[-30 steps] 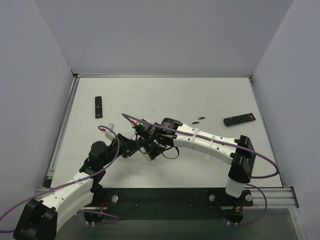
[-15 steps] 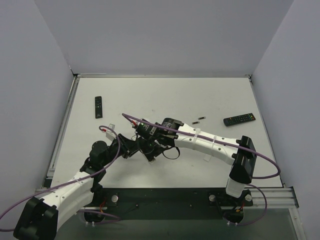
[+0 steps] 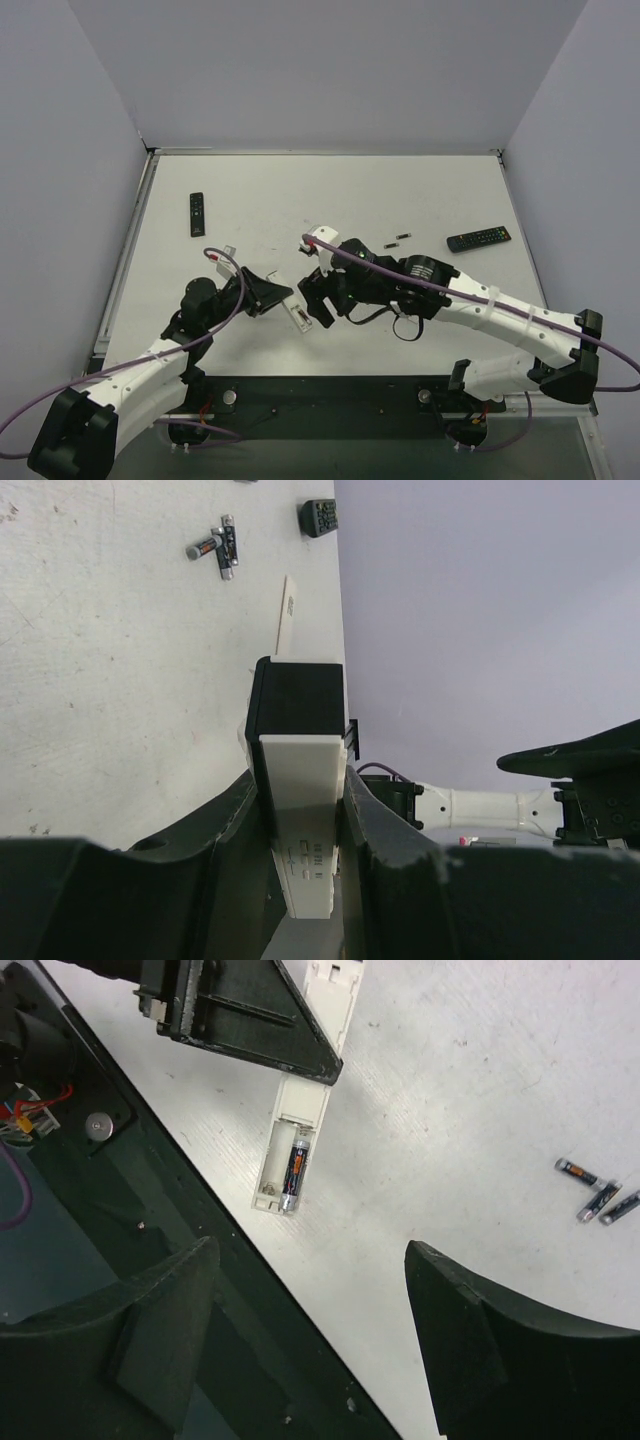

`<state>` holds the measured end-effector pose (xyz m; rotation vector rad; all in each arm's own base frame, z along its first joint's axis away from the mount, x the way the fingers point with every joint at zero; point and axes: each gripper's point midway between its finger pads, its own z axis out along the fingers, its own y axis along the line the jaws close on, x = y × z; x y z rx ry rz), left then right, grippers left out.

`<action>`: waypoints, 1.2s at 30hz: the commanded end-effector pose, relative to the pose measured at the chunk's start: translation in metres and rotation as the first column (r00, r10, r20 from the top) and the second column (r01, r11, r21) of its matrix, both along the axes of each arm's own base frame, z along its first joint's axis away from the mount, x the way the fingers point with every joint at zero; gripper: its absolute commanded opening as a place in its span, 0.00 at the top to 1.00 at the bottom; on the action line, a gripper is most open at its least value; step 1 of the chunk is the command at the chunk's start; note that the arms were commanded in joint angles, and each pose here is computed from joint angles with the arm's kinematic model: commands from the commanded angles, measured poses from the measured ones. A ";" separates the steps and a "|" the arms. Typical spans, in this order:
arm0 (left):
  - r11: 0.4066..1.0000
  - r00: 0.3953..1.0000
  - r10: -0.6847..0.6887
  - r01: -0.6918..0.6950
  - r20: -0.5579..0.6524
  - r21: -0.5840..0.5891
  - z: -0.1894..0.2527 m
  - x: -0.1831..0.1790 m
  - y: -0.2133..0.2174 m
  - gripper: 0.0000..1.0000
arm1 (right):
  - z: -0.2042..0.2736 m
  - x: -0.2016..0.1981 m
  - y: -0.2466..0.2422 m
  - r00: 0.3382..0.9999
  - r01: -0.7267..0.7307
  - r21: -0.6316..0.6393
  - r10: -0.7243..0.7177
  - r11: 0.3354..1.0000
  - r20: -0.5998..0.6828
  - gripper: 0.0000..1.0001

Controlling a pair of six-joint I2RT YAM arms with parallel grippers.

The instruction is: Load the batteries into the remote control

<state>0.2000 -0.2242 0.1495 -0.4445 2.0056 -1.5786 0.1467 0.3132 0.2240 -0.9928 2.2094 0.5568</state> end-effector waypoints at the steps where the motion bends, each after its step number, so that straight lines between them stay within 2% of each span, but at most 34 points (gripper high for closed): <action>1: 0.995 0.989 -0.077 0.084 0.129 -0.046 0.041 -0.001 -0.011 1.00 | 0.023 0.004 0.008 0.983 -0.112 0.119 0.093 0.987 0.157 0.30; 3: 0.993 0.984 -0.100 0.108 0.146 -0.049 0.046 -0.003 -0.013 1.00 | 0.026 0.002 0.007 0.972 -0.153 0.148 0.121 0.977 0.203 0.29; 6: 0.988 0.975 -0.135 0.146 0.174 -0.052 0.055 -0.006 -0.017 1.00 | 0.025 -0.002 0.006 0.910 -0.306 0.111 0.257 0.945 0.325 0.31; 11: 0.977 0.959 -0.185 0.202 0.215 -0.060 0.071 -0.010 -0.022 1.00 | 0.008 -0.018 0.003 0.836 -0.457 0.059 0.406 0.887 0.368 0.32; 17: 0.968 0.948 -0.223 0.244 0.227 -0.067 0.079 -0.014 -0.025 1.00 | 0.006 -0.040 0.007 0.727 -0.623 0.046 0.555 0.781 0.404 0.45; 18: 0.967 0.948 -0.226 0.247 0.226 -0.069 0.080 -0.015 -0.026 1.00 | 0.005 -0.042 0.009 0.714 -0.639 0.044 0.571 0.768 0.406 0.51; 23: 0.958 0.941 -0.252 0.275 0.227 -0.076 0.085 -0.018 -0.028 1.00 | 0.002 -0.049 0.014 0.648 -0.707 0.020 0.636 0.707 0.419 0.55; 26: 0.954 0.937 -0.264 0.288 0.229 -0.081 0.087 -0.021 -0.029 1.00 | 0.000 -0.052 0.016 0.606 -0.740 -0.006 0.671 0.672 0.427 0.60; 27: 0.954 0.937 -0.265 0.290 0.230 -0.082 0.088 -0.021 -0.028 1.00 | -0.002 -0.053 0.017 0.596 -0.750 -0.010 0.681 0.662 0.425 0.65; 36: 0.945 0.930 -0.287 0.314 0.231 -0.090 0.091 -0.027 -0.030 1.00 | -0.005 -0.050 0.022 0.553 -0.773 -0.052 0.711 0.632 0.434 0.67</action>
